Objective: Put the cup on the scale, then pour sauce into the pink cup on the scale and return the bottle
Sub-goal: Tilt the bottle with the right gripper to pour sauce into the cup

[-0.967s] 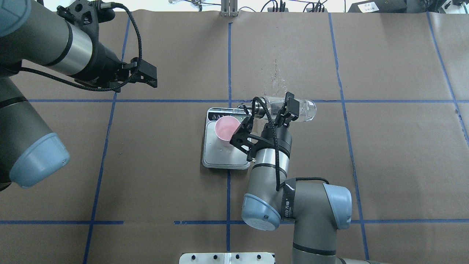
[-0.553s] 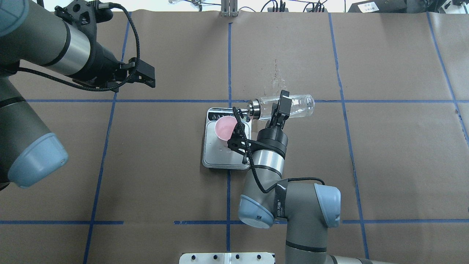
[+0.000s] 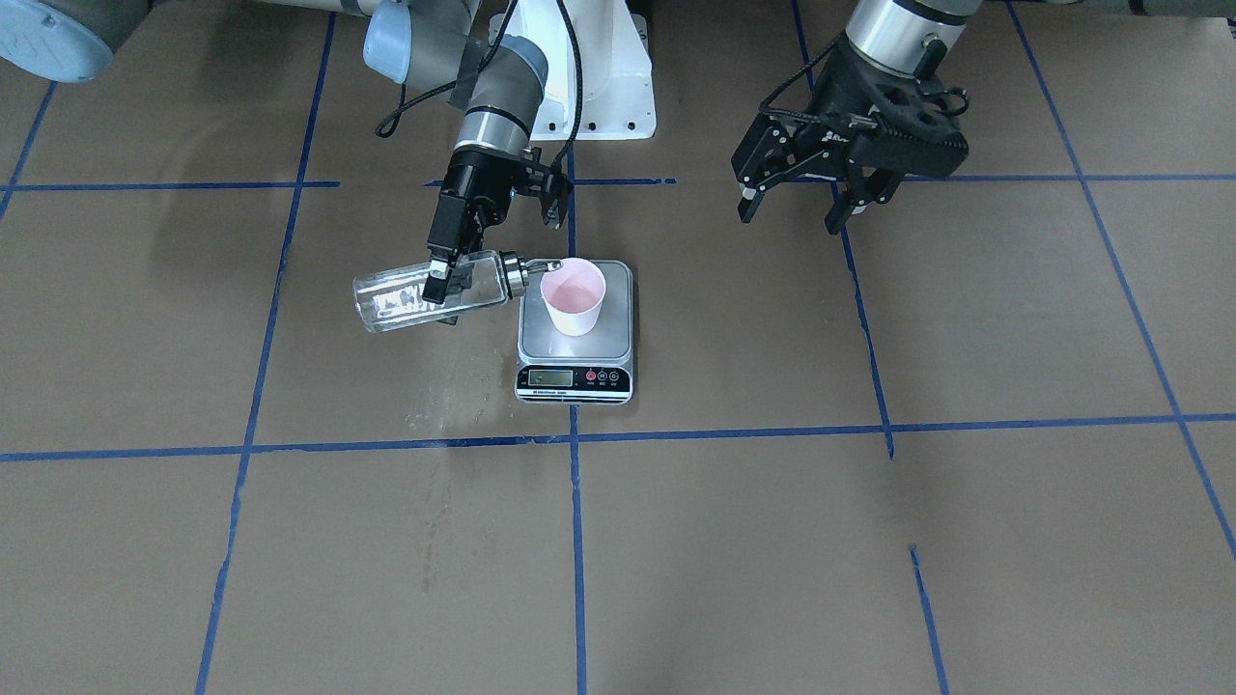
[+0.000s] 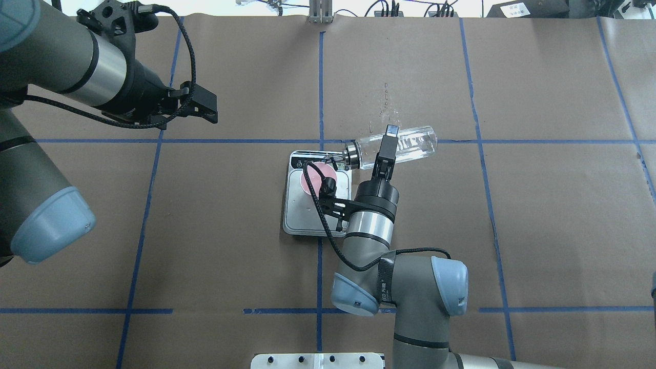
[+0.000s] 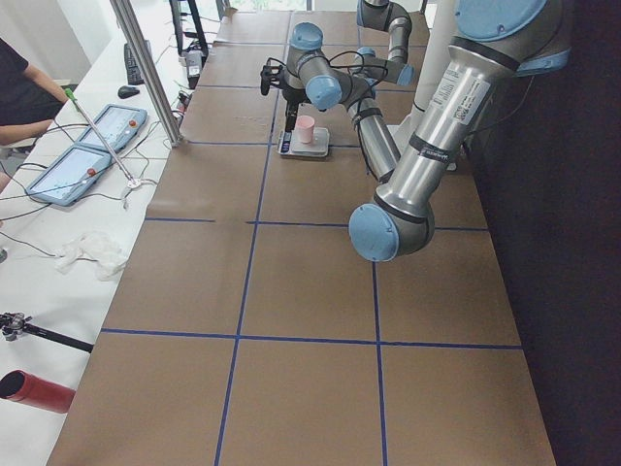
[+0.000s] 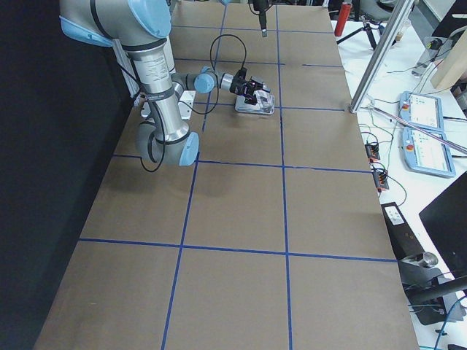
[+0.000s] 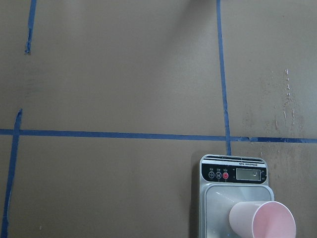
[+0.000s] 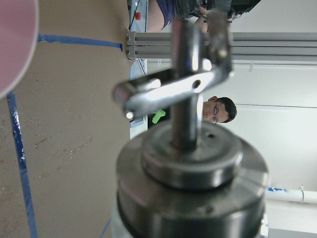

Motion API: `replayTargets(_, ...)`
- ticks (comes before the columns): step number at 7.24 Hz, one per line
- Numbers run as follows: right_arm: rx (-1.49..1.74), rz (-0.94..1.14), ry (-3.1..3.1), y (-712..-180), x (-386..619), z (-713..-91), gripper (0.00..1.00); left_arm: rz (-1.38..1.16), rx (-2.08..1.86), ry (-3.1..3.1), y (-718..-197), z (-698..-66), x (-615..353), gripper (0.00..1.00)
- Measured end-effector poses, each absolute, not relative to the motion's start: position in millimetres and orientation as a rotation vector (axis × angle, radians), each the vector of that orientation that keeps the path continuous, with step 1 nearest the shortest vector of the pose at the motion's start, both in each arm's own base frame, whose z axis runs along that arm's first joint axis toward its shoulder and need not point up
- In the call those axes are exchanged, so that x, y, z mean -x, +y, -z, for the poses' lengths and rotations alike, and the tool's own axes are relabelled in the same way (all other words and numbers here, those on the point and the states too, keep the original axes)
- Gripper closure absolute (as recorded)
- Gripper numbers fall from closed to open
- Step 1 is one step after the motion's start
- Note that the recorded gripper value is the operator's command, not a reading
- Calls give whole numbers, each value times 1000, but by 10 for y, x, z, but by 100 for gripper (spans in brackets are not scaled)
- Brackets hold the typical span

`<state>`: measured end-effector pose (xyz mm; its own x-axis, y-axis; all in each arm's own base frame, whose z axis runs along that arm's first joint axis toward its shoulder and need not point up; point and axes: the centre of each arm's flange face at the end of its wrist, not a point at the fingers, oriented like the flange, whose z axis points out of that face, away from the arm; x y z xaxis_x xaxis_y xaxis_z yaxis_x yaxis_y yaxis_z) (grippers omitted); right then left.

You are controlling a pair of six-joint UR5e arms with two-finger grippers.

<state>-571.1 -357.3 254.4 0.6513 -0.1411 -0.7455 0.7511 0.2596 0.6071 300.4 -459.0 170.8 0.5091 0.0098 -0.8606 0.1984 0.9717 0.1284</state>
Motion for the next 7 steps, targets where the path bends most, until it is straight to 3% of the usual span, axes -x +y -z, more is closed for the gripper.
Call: replayTargets(7,-1139,809,845,-3642,5662,-2496,100,116,-218,1033,-4584,-1710,-3012,0)
